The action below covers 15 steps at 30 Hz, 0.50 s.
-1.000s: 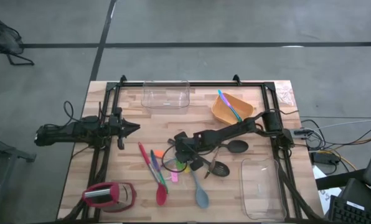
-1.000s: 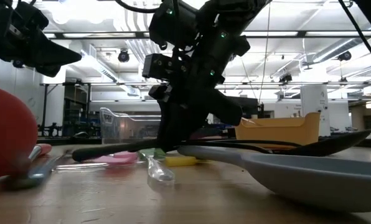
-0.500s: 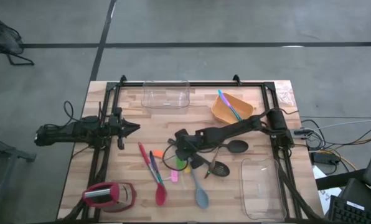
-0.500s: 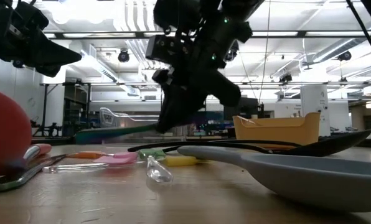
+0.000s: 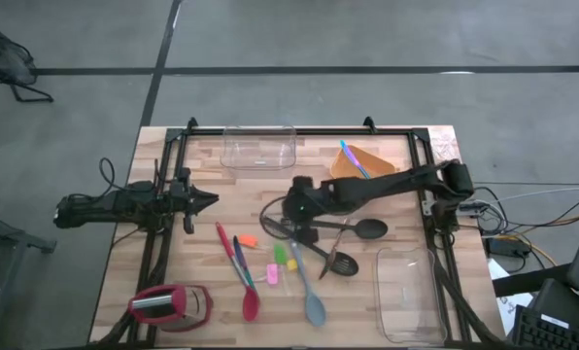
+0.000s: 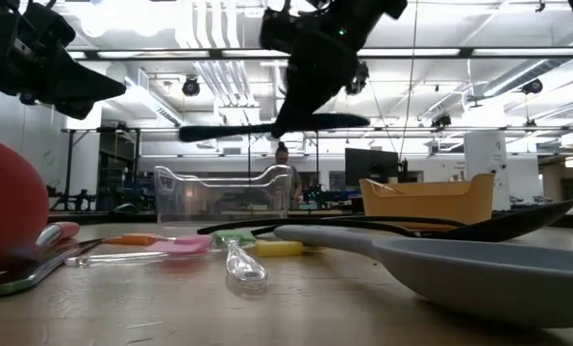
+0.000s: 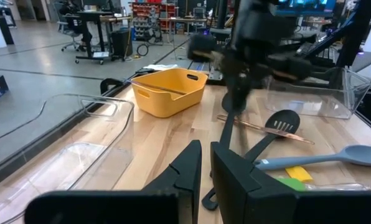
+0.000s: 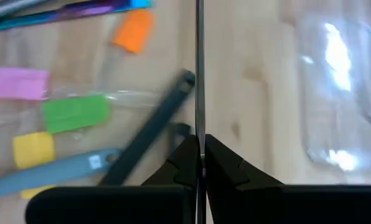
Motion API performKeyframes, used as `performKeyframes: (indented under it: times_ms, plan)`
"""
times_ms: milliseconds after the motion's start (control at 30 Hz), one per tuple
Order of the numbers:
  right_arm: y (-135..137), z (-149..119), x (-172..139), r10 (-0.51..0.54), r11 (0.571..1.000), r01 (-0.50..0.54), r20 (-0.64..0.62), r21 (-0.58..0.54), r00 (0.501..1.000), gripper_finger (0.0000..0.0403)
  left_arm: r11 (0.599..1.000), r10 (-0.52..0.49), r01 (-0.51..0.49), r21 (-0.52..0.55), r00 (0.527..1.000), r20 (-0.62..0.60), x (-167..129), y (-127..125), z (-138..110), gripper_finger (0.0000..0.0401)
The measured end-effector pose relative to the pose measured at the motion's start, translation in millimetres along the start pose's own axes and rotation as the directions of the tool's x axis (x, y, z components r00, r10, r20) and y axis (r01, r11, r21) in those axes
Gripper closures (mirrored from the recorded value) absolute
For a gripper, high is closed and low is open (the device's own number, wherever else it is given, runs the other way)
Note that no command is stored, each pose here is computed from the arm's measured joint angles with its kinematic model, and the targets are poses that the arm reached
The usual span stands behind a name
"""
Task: Pick & Place Kitchen Items
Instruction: Put the blue kitchen knife into the yellow bin
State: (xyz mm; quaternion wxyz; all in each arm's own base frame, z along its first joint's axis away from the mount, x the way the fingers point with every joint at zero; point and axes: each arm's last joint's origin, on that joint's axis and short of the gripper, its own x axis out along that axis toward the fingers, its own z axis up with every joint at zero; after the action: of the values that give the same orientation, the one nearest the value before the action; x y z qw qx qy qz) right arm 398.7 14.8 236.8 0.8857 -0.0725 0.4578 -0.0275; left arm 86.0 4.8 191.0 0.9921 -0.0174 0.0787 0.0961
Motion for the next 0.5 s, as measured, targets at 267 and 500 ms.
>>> performKeyframes:
  times_ms: [267,500]
  plan:
    - [-13,-22,-30,-0.204,0.954,0.221,-0.102,0.203,0.974,0.039,1.0,0.0,0.0,0.0,1.0,0.0,0,0,0,0.0357]
    - [-22,-55,-56,-0.405,0.832,0.415,-0.109,0.369,0.908,0.039,1.0,0.0,0.0,0.001,1.0,-0.004,0,0,0,0.0357]
